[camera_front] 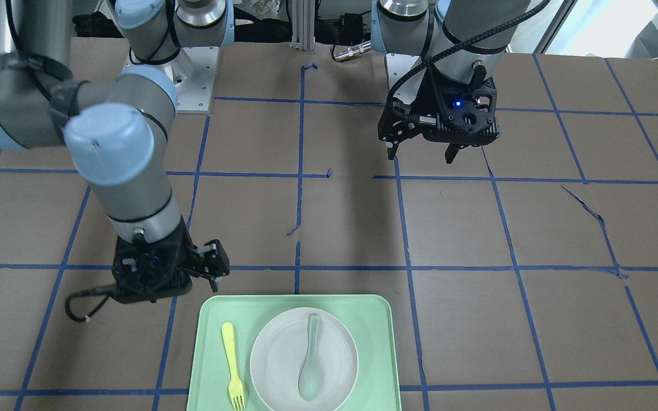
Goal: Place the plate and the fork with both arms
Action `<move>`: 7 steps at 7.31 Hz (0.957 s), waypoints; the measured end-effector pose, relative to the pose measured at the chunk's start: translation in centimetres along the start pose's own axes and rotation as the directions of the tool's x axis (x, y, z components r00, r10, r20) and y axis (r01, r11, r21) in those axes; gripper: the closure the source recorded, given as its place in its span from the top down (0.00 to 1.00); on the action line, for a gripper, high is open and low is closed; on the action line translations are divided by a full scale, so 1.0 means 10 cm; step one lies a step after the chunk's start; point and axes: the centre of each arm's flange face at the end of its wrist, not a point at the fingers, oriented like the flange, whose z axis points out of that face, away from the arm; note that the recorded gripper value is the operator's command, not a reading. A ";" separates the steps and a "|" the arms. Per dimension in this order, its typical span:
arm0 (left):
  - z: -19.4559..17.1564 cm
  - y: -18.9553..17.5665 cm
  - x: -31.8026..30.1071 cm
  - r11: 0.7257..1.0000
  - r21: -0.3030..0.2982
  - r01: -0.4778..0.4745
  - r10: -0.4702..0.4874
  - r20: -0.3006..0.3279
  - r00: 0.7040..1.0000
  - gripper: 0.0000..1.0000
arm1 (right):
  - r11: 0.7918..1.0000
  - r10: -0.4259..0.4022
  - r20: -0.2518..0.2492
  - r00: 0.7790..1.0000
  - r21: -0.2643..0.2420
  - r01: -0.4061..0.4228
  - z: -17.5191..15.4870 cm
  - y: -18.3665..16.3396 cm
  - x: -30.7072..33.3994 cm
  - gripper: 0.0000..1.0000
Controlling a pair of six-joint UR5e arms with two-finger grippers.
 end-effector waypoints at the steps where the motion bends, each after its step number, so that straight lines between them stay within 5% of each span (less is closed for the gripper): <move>1: 0.00 0.00 0.00 1.000 0.000 -0.001 0.001 0.000 1.000 1.00 | 0.999 0.027 0.001 1.000 -0.039 -0.027 -0.44 0.30 0.13 1.00; 2: 0.00 0.01 0.00 1.000 -0.001 -0.002 0.002 0.001 1.000 1.00 | 0.994 0.042 0.000 0.999 -0.102 -0.042 -0.82 0.58 0.17 1.00; 4: -0.05 0.03 0.00 1.000 0.007 -0.006 0.006 0.003 1.000 1.00 | 0.989 0.071 -0.015 0.997 -0.132 -0.072 -1.44 0.99 0.16 1.00; 7: -0.08 0.02 -0.03 1.000 0.018 -0.001 0.001 0.029 1.000 1.00 | 0.981 0.140 -0.058 0.988 -0.127 -0.147 -1.60 1.09 0.19 1.00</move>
